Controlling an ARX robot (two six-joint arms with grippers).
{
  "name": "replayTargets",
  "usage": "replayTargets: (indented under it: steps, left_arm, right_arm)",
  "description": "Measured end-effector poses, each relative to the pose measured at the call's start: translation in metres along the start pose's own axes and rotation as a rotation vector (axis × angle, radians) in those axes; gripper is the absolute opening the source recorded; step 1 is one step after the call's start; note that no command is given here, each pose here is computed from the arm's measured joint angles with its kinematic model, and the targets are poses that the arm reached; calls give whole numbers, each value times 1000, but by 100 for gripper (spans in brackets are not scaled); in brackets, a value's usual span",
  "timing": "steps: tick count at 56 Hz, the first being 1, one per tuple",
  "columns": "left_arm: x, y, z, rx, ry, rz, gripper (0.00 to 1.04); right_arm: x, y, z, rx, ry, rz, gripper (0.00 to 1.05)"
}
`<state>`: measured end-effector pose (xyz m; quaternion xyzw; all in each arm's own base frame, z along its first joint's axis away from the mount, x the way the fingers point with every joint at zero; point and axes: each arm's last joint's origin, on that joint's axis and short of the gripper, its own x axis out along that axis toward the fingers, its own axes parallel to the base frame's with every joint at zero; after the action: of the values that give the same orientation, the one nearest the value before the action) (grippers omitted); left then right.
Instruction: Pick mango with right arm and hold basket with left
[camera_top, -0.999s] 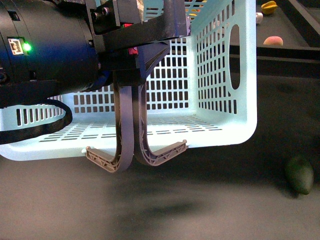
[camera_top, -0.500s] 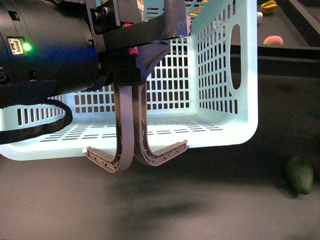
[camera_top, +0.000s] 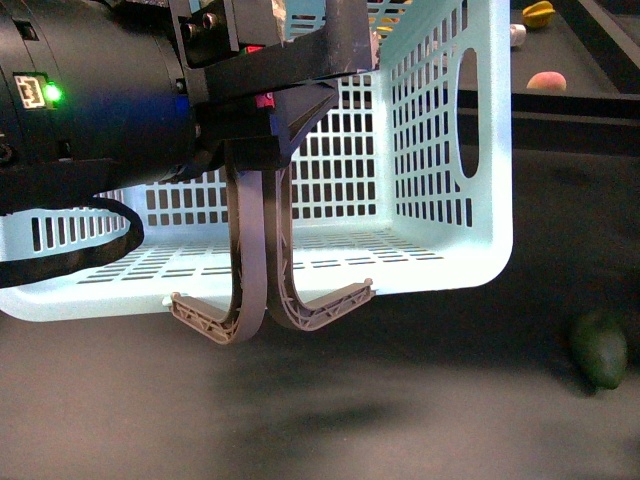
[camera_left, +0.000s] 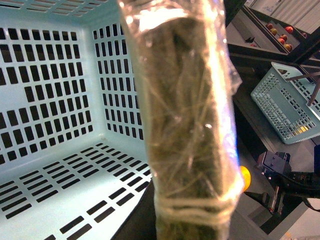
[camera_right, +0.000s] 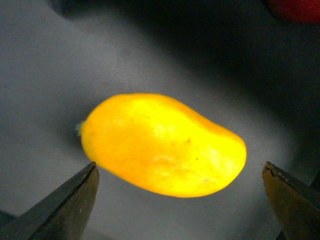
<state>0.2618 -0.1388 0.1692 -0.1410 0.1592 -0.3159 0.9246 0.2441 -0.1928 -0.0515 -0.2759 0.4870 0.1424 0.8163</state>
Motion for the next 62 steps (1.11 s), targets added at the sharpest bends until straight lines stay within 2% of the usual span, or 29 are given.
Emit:
replayTargets:
  steps: [13,23,46,62]
  left_arm:
    - [0,0,0,0,0,0,9]
    - [0,0,0,0,0,0,9]
    - [0,0,0,0,0,0,9]
    - [0,0,0,0,0,0,9]
  right_arm:
    - [9,-6,2,-65,60,83,97]
    - [17,-11,3,-88,94,98,97]
    - [43,-2,5,-59,113,149,97]
    - [51,0,7,-48,118,134,97]
